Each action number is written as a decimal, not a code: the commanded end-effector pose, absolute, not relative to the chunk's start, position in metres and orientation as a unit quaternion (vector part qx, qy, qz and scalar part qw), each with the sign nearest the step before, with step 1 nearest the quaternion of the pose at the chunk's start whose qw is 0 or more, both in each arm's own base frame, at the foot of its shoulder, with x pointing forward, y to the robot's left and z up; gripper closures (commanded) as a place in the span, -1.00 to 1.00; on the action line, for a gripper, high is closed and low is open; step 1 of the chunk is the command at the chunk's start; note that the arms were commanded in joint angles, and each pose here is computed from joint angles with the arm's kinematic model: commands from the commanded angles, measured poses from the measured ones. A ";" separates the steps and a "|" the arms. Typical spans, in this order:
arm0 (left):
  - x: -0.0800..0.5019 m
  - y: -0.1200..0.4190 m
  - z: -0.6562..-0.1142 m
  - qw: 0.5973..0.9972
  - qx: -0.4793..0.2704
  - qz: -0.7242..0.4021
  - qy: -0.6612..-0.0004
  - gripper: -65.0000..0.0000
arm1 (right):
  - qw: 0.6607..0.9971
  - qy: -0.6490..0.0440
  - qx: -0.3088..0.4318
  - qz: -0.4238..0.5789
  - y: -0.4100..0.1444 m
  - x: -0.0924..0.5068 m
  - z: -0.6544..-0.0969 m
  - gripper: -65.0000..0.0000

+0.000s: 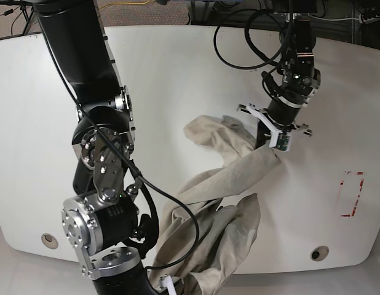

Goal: Layout the t-shirt on the table in an organized manner, then fold the t-shirt properly
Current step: 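Stretch the t-shirt between both grippers, pulling them apart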

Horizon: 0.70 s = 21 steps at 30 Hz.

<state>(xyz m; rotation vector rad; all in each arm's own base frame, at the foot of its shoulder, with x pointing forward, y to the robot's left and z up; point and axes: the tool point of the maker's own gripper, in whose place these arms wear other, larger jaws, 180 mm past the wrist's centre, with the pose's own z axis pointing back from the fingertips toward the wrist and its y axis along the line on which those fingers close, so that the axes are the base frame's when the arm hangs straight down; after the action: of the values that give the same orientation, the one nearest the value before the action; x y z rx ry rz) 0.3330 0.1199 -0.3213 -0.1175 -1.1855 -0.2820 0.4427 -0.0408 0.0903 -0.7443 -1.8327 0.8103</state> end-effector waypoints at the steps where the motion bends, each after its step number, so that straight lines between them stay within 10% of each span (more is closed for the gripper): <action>1: 0.342 0.136 -0.285 0.794 -0.032 -0.126 -0.594 1.00 | 0.478 -0.762 -0.314 0.304 -0.058 0.446 0.109 1.00; 21: 0.380 0.249 -0.142 0.732 0.144 -0.110 -0.657 1.00 | 0.569 -0.727 -0.302 0.238 -0.128 0.508 0.117 1.00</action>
<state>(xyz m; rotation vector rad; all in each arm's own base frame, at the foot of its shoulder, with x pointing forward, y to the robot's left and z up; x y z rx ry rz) 0.3757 0.2451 -0.1695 0.2796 -1.3804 -0.2109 0.5101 -0.1223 0.0948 -0.6947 -1.6599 0.5941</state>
